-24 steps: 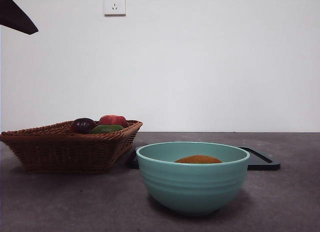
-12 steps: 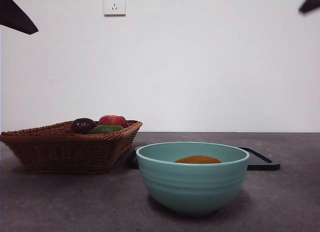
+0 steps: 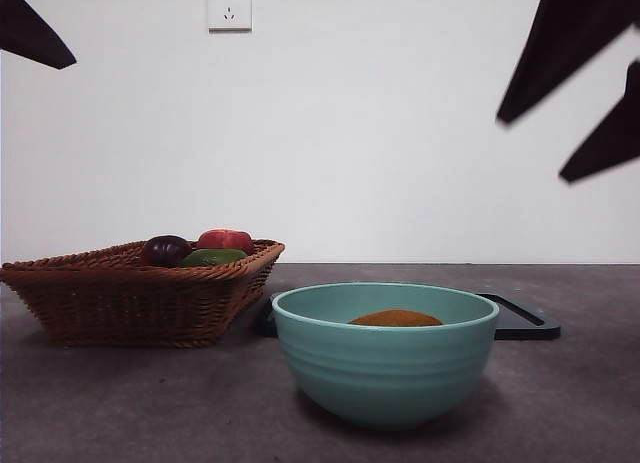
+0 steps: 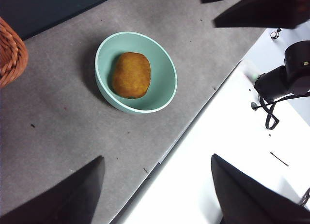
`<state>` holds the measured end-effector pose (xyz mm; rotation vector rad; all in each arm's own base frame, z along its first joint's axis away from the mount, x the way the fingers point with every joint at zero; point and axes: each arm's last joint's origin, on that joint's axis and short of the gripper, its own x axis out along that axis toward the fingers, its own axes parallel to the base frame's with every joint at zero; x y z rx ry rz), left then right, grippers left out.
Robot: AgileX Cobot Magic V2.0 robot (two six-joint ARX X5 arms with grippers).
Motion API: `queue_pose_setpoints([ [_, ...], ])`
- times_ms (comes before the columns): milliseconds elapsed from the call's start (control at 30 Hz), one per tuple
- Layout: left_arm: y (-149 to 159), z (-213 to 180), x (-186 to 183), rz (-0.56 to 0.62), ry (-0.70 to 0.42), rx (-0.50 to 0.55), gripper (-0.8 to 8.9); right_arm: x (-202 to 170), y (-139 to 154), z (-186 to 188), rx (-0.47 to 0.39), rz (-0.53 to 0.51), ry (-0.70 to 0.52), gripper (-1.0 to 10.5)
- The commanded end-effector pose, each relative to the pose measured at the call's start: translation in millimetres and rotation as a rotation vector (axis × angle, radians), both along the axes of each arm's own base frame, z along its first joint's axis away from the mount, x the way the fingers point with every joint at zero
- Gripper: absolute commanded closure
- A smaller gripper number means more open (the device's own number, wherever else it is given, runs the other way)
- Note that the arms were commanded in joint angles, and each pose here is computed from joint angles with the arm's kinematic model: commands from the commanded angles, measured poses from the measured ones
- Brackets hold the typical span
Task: Pick up the wifruite, put it on the bowl, pick up the plate, put it on desk
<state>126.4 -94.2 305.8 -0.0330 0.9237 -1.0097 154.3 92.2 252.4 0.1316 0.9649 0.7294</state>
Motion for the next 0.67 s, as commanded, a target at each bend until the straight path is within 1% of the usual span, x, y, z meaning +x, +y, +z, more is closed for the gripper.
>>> queue_pose_setpoints([
  [33, -2, 3, 0, -0.023, -0.019, -0.005, 4.70, 9, 9, -8, -0.035, -0.015, 0.024, 6.1],
  [233, -2, 2, 1, -0.023, -0.021, -0.004, 4.70, 27, 28, -28, -0.078, 0.001, 0.039, 6.1],
  [400, -2, 3, 1, -0.025, -0.023, -0.004, 4.70, 37, 42, -44, -0.116, 0.003, 0.050, 6.4],
  [500, -2, 3, 1, -0.025, -0.023, -0.004, 4.70, 41, 49, -52, -0.142, 0.000, 0.044, 7.0],
  [600, -2, 3, 1, -0.025, -0.023, -0.004, 4.70, 45, 54, -58, -0.170, -0.014, 0.032, 7.1],
  [667, -2, 3, 1, -0.025, -0.023, -0.004, 4.70, 47, 57, -62, -0.174, -0.012, 0.036, 7.4],
])
